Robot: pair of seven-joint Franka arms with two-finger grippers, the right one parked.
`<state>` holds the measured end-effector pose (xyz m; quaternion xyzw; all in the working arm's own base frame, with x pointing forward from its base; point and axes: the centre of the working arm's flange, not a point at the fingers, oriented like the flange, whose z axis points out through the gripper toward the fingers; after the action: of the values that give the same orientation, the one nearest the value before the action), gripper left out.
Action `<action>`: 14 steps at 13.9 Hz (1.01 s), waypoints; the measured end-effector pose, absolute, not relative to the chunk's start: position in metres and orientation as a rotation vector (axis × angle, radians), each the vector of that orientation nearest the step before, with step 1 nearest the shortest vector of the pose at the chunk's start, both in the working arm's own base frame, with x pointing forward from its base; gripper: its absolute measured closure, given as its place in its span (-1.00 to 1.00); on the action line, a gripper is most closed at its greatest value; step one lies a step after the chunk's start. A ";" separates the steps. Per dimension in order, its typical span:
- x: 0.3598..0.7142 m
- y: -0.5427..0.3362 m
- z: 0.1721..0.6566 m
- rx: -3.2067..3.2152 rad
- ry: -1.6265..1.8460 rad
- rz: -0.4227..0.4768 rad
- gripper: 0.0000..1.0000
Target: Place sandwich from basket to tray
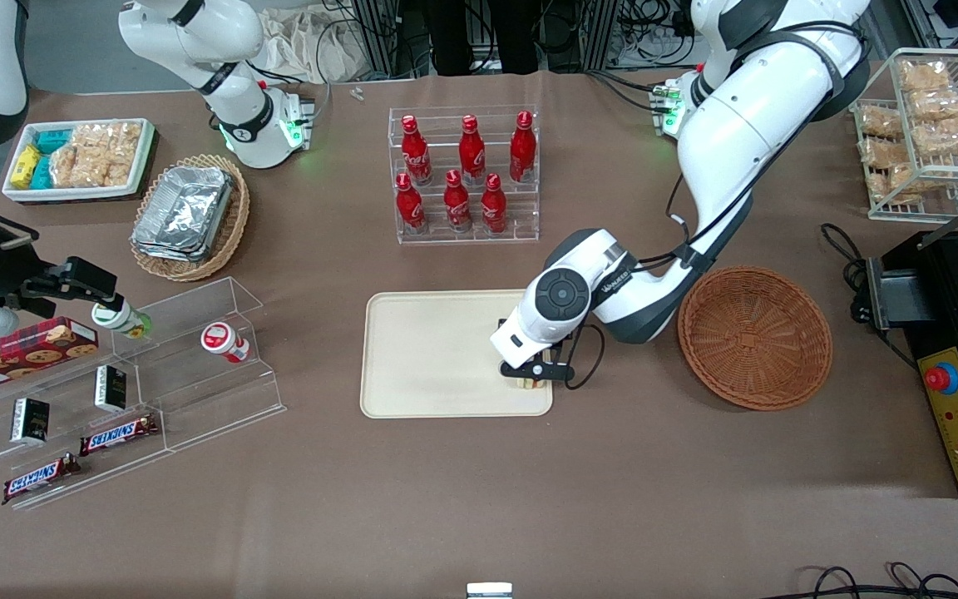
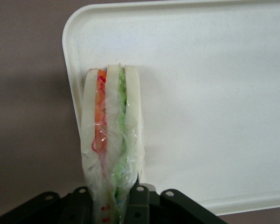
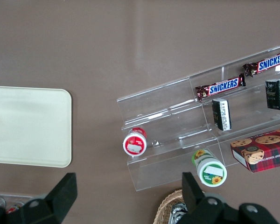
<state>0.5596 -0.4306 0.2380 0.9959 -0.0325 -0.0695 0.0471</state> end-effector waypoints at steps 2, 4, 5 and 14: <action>0.560 -0.431 0.239 3.038 -0.091 -0.208 -0.08; 0.563 -0.431 0.242 3.036 -0.085 -0.201 -0.48; 0.565 -0.431 0.245 3.035 -0.081 -0.194 -0.66; 0.645 -0.274 0.410 3.140 0.278 -0.054 -1.00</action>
<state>0.6449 -0.2740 0.4100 0.9960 0.0881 -0.0171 -0.0056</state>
